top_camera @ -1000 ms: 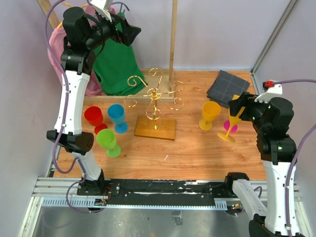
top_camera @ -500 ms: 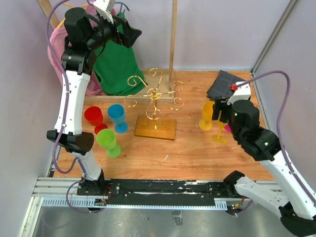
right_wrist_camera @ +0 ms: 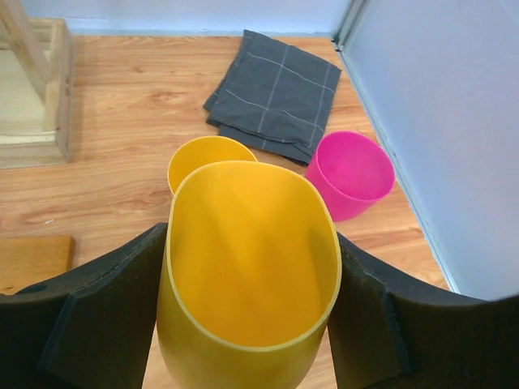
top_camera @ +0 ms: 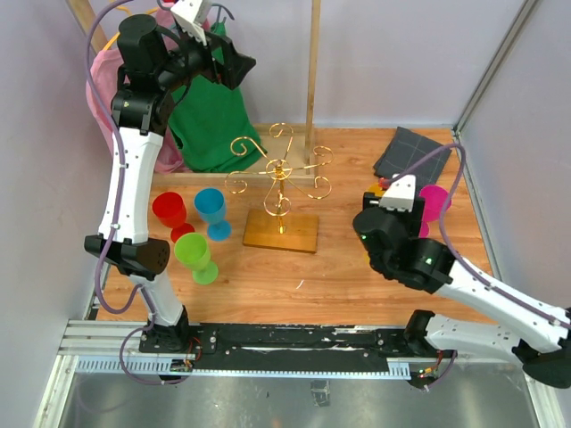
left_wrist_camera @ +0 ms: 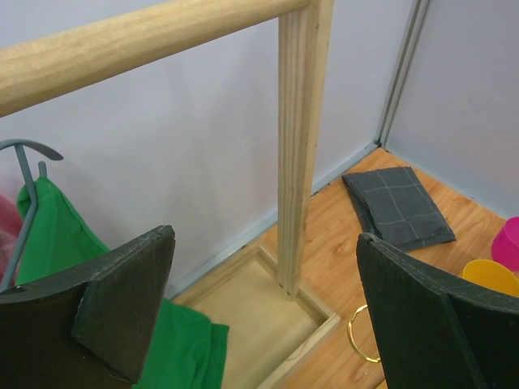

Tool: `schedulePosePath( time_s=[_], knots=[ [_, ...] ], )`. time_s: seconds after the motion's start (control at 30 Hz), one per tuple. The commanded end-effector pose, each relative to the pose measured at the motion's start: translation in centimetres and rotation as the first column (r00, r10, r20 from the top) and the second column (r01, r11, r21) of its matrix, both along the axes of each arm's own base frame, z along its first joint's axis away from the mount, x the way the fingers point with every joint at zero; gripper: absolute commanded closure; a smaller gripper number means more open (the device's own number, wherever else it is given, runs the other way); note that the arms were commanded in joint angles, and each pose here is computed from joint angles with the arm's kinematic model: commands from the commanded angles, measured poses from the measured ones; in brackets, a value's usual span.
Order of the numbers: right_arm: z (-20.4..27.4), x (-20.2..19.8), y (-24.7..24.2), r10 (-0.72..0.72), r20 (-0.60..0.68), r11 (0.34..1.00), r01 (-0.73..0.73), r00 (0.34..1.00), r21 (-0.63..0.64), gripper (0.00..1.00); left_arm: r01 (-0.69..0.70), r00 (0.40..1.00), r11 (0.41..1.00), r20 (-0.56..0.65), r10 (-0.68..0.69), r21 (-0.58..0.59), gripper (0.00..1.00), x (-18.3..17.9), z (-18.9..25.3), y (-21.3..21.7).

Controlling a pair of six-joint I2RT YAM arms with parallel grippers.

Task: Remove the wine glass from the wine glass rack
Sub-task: Place the wine glass at the center of the board.

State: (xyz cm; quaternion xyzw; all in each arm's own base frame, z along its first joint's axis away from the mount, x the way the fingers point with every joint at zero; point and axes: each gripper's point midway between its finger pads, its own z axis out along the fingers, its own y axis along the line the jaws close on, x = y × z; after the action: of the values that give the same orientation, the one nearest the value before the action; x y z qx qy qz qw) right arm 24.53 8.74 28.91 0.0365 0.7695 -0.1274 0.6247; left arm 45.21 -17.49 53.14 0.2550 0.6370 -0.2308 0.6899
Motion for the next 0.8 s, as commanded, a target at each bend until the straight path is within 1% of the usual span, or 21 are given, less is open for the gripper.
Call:
schedulePosePath(
  time_s=[0.0, 0.1, 0.17, 0.2, 0.37, 0.43, 0.57, 0.77],
  knots=[
    [-0.6, -0.5, -1.2, -0.189, 0.122, 0.982, 0.188, 0.974, 0.016, 0.33, 0.005, 1.0, 1.0, 0.028, -0.005, 0.009, 0.01, -1.6, 1.1, 0.0],
    [-2.1, -0.6, -1.4, -0.228, 0.139, 0.973, 0.228, 0.964, 0.018, 0.33, 0.006, 1.0, 1.0, 0.013, -0.006, 0.016, 0.01, -1.6, 0.6, 0.0],
    [-3.0, -0.9, -2.1, -0.242, 0.139, 0.969, 0.246, 0.96, -0.006, 0.33, 0.007, 1.0, 1.0, 0.005, -0.008, 0.02, 0.01, -1.6, 0.3, 0.0],
    [-3.3, -0.9, -2.1, -0.255, 0.152, 0.967, 0.253, 0.955, 0.032, 0.33, 0.008, 1.0, 1.0, 0.0, -0.008, 0.022, 0.01, -1.5, 0.0, 0.0],
    [-4.4, -1.4, -3.2, -0.275, 0.176, 0.961, 0.274, 0.945, 0.035, 0.34, 0.014, 0.999, 1.0, -0.038, -0.013, 0.02, 0.01, -0.9, -1.2, -0.4],
    [-5.1, -1.1, -2.8, -0.264, 0.175, 0.962, 0.271, 0.948, -0.016, 0.33, 0.02, 0.998, 1.0, -0.053, -0.019, 0.019, 0.01, -0.6, -1.7, -0.6],
    [-6.8, -0.9, -2.6, -0.262, 0.185, 0.963, 0.269, 0.947, -0.013, 0.35, 0.03, 0.997, 0.999, -0.071, -0.027, 0.034, 0.01, -0.1, -2.8, -1.1],
    [-8.3, -0.6, -2.1, -0.244, 0.184, 0.963, 0.26, 0.952, -0.067, 0.35, 0.032, 0.997, 0.998, -0.078, -0.027, 0.058, 0.01, 0.2, -3.5, -1.3]
  ],
)
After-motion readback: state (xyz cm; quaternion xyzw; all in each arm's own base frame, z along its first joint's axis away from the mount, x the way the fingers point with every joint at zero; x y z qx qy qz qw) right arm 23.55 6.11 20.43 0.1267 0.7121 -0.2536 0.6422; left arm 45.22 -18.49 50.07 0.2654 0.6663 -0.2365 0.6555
